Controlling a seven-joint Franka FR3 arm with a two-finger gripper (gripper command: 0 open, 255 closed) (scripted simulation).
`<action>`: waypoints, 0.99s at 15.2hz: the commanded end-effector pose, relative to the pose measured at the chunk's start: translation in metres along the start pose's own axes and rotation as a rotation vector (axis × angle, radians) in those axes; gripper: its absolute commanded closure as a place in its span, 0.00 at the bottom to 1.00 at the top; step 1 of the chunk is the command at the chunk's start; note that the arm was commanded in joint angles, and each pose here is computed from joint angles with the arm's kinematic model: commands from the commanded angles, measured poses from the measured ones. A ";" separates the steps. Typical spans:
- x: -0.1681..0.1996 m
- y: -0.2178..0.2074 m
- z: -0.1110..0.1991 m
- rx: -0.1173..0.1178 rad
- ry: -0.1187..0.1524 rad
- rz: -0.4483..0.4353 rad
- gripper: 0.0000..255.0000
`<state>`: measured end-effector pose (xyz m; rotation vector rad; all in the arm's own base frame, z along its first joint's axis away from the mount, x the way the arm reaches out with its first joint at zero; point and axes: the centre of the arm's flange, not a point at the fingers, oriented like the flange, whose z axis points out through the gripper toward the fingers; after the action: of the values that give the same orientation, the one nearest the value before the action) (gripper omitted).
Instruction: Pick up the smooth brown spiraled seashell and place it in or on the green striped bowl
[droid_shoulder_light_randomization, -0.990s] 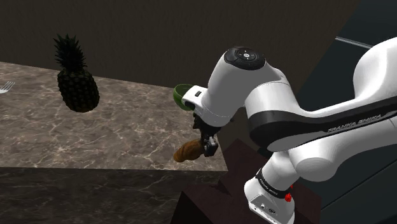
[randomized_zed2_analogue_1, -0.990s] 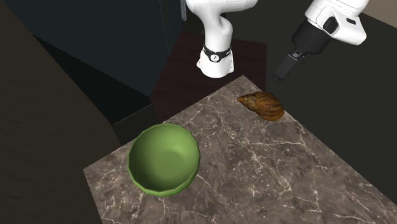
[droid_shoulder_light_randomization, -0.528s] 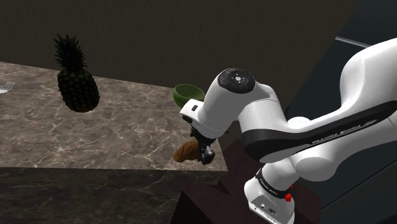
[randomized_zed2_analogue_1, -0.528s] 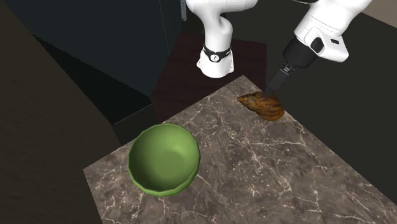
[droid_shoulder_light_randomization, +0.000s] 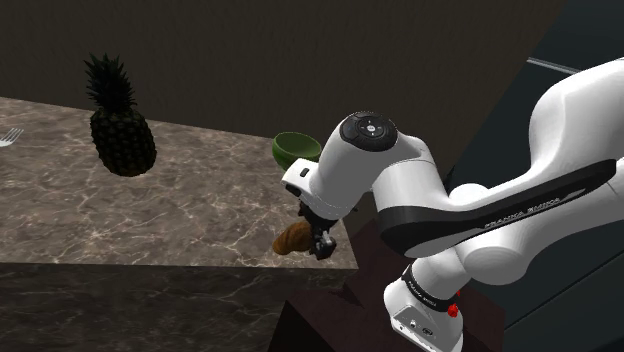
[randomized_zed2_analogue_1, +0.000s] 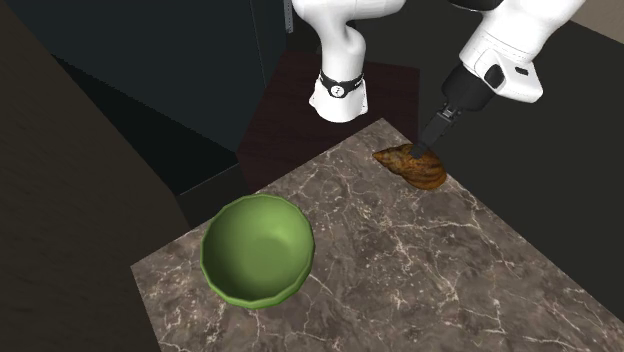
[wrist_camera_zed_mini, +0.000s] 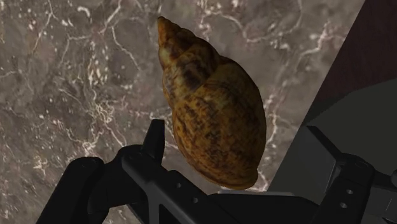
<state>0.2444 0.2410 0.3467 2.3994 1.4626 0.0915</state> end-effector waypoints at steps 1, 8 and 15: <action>0.000 0.000 0.000 0.000 0.000 0.000 1.00; 0.001 0.001 0.000 0.000 0.000 0.000 1.00; -0.003 0.008 -0.025 0.000 0.000 0.000 1.00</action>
<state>0.2445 0.2411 0.3689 2.3992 1.4633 0.0953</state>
